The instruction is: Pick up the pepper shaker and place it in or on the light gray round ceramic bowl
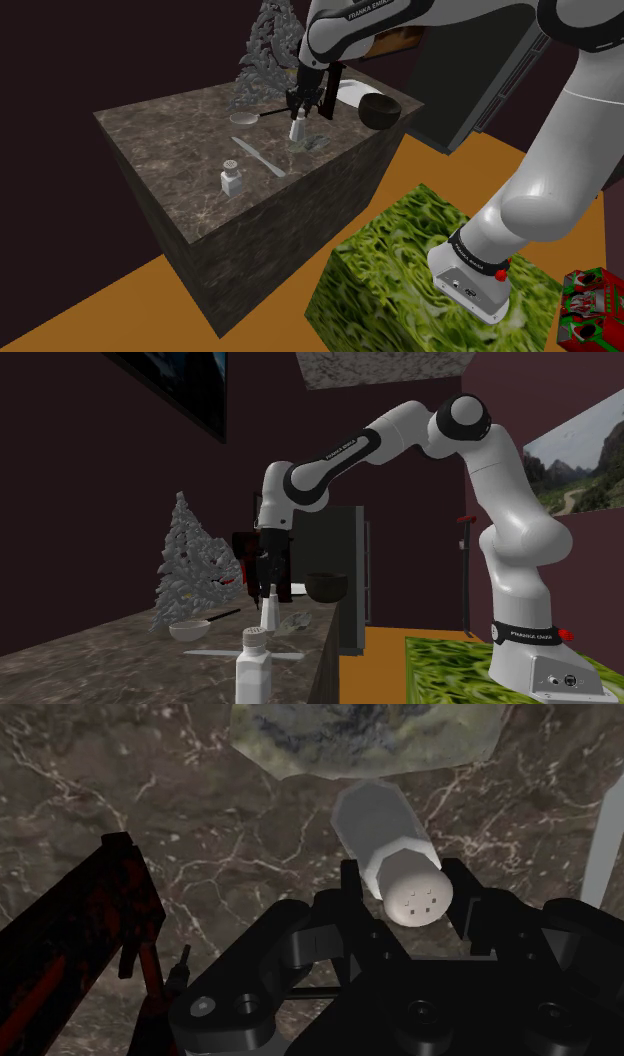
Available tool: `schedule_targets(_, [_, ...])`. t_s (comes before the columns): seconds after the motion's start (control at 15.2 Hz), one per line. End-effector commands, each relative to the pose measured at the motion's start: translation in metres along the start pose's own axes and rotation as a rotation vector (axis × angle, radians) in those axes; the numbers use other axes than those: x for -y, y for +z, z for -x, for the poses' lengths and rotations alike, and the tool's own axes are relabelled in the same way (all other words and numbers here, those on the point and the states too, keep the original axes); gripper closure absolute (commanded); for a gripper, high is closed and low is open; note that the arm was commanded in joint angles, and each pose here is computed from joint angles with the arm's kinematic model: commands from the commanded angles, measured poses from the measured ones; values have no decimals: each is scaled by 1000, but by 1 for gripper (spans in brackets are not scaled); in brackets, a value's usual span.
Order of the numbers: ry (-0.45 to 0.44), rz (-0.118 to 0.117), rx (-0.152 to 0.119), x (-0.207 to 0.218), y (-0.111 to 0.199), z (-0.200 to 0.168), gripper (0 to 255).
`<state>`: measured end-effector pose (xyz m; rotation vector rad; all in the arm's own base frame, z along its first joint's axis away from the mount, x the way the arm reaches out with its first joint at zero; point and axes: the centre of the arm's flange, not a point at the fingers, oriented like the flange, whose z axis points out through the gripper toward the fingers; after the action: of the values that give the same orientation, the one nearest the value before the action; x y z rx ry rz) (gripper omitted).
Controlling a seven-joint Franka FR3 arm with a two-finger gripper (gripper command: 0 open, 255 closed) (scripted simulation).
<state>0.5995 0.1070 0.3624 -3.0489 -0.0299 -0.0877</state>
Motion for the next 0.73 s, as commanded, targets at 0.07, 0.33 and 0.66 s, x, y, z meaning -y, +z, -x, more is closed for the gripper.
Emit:
schedule_targets(0.07, [0, 0, 1, 0, 1, 0, 255])
schedule_targets(0.33, [0, 0, 1, 1, -5, 0, 255])
schedule_targets(0.66, [0, 0, 1, 3, -31, -2, 255])
